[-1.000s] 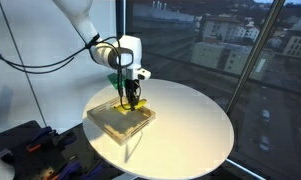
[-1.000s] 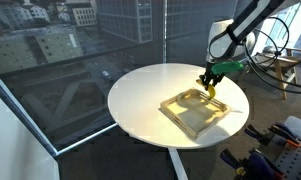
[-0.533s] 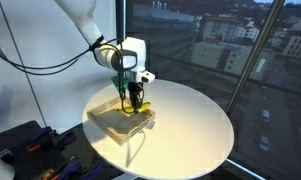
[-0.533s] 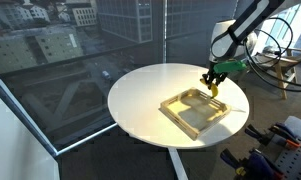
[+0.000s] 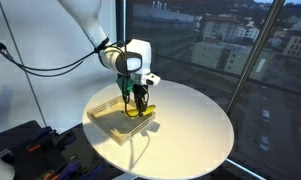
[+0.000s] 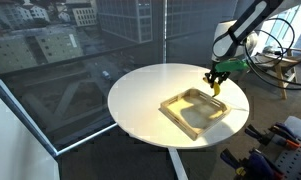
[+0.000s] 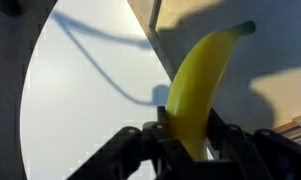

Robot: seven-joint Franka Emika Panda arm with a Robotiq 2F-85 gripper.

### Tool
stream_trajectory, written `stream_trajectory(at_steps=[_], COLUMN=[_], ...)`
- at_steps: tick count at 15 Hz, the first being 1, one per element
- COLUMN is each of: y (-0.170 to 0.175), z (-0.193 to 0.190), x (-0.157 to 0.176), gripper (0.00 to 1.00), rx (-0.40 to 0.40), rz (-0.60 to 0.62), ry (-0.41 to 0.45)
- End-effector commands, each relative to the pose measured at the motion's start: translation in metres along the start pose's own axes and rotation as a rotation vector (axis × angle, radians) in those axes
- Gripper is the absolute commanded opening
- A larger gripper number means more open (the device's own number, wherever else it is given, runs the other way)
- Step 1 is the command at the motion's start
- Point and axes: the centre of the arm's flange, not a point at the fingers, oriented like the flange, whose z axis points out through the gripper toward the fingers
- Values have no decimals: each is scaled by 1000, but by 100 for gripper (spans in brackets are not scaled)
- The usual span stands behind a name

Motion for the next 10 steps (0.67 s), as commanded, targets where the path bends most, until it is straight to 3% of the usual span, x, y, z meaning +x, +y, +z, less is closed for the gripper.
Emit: stream_trajectory(at_steps=[1, 10], y=[7, 22], z=[-2, 4], x=[16, 28], gripper=[16, 16], rx=[-14, -23], rz=[38, 68], ry=[-6, -6])
